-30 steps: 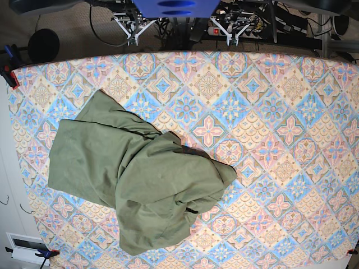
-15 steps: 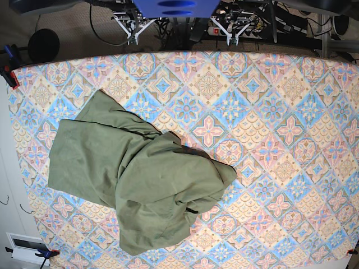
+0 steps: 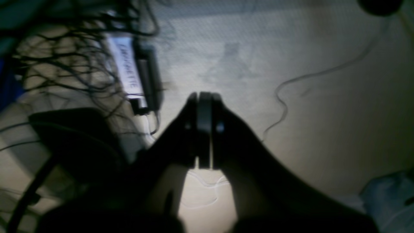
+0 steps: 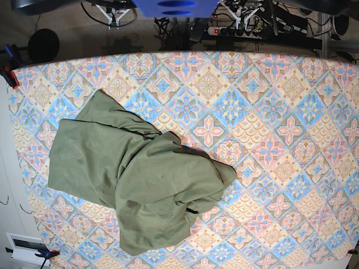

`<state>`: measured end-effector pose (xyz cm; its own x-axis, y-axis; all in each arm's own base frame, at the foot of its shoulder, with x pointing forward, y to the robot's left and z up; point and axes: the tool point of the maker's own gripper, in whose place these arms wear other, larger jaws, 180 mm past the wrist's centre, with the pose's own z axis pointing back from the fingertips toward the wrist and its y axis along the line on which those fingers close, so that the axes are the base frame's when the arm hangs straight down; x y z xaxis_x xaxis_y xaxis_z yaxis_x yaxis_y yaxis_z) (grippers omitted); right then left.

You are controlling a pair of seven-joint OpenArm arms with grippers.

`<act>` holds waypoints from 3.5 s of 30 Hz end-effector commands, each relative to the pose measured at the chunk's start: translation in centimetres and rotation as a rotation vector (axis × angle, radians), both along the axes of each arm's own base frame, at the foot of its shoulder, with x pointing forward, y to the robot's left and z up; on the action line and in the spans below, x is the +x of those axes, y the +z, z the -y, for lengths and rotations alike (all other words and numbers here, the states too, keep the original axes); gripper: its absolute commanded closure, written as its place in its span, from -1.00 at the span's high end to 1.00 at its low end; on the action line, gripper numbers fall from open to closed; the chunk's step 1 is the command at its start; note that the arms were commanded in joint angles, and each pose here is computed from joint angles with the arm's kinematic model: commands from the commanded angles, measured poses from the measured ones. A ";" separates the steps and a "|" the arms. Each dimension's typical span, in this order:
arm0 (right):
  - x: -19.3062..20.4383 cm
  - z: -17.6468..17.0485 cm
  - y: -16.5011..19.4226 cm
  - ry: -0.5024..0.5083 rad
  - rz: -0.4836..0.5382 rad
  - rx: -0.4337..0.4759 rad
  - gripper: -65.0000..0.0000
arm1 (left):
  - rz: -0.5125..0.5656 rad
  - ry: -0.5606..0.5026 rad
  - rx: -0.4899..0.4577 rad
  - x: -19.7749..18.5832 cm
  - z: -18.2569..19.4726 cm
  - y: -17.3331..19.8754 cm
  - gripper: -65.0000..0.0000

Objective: Layout the t-shirt on the table in an organized manner, then fold the t-shirt properly

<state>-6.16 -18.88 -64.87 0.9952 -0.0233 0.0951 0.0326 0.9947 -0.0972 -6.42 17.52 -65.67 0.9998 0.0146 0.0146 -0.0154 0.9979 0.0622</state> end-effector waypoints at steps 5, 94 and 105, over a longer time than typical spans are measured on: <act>-2.4 2.2 1.5 0.032 0.014 -0.035 -1.00 | 0.013 -0.029 0.016 -2.2 -1.2 0.9 -1.00; 55.2 -13.6 35.2 0.692 1.047 -0.114 -0.35 | 0.910 0.013 -0.309 26.8 5.9 30.5 -0.99; 57.0 -16.1 33.3 0.706 0.964 -0.105 -0.10 | 0.981 0.023 -0.323 29.2 6.3 32.0 -0.82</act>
